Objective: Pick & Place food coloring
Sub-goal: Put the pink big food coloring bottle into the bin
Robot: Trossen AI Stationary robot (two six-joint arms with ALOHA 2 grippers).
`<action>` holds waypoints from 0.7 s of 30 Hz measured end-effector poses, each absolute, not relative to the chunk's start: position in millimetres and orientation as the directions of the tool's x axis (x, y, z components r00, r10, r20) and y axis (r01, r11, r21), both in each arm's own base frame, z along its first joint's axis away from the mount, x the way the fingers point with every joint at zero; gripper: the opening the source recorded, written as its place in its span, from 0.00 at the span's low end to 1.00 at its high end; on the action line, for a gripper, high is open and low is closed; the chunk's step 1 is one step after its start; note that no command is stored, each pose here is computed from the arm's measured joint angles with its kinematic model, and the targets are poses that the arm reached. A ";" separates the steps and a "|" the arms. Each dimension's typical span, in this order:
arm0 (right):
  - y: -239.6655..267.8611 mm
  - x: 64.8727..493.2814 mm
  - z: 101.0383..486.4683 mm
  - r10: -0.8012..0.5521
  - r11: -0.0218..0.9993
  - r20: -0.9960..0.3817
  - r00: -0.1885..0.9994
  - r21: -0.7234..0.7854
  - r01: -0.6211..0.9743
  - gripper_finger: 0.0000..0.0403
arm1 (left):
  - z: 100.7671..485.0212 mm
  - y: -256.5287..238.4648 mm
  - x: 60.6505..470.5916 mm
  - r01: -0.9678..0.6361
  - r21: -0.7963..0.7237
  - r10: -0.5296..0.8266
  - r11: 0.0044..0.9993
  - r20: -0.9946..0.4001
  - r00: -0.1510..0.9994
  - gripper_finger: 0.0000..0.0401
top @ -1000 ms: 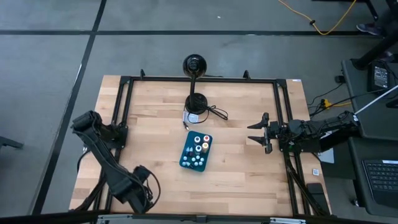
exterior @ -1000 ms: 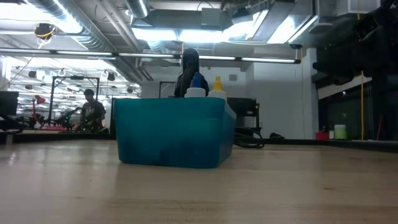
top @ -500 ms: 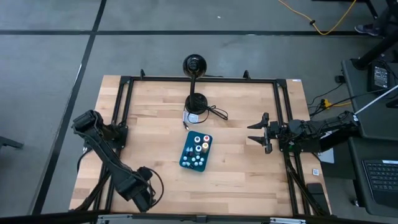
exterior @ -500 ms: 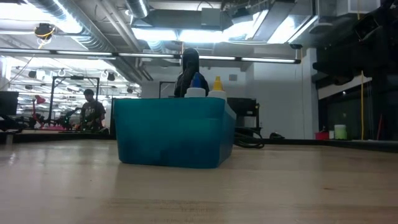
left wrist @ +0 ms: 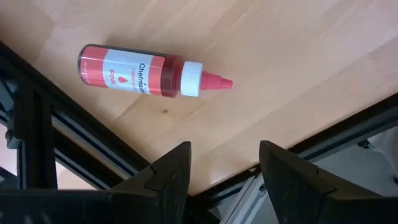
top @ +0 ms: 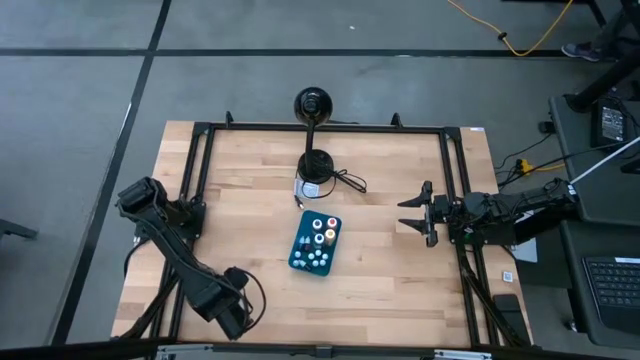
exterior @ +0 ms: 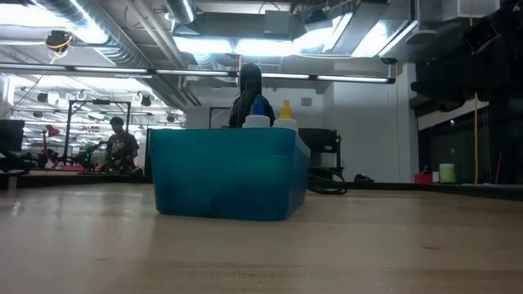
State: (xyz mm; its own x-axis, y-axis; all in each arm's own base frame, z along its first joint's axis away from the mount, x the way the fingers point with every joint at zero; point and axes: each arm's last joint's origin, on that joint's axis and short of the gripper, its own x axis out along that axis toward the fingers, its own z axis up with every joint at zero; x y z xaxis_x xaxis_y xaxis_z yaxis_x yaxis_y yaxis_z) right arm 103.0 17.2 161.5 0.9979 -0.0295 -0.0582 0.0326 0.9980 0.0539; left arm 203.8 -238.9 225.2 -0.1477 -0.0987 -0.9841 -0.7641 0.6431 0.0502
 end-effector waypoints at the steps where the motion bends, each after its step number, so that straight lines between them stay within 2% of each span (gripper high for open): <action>1: 17.2 103.0 161.4 -0.029 0.998 -0.058 0.998 0.054 0.033 0.55 | 225.5 -238.7 203.8 -0.762 0.049 -0.097 0.646 -0.984 -0.146 0.46; 11: 17.2 103.0 161.4 -0.029 0.998 -0.058 0.998 0.054 0.033 0.55 | 226.0 -235.5 206.7 -0.727 0.039 -0.095 0.686 -0.985 -0.143 0.46; 15: 17.2 103.0 161.4 -0.030 0.998 -0.059 0.998 0.054 0.033 0.55 | 226.1 -231.3 208.0 -0.619 0.035 -0.083 0.785 -0.983 -0.161 0.46; 21: 17.2 103.0 161.4 -0.029 0.998 -0.058 0.998 0.054 0.033 0.55 | 227.1 -218.1 210.2 -0.357 0.036 -0.053 0.933 -0.970 -0.237 0.46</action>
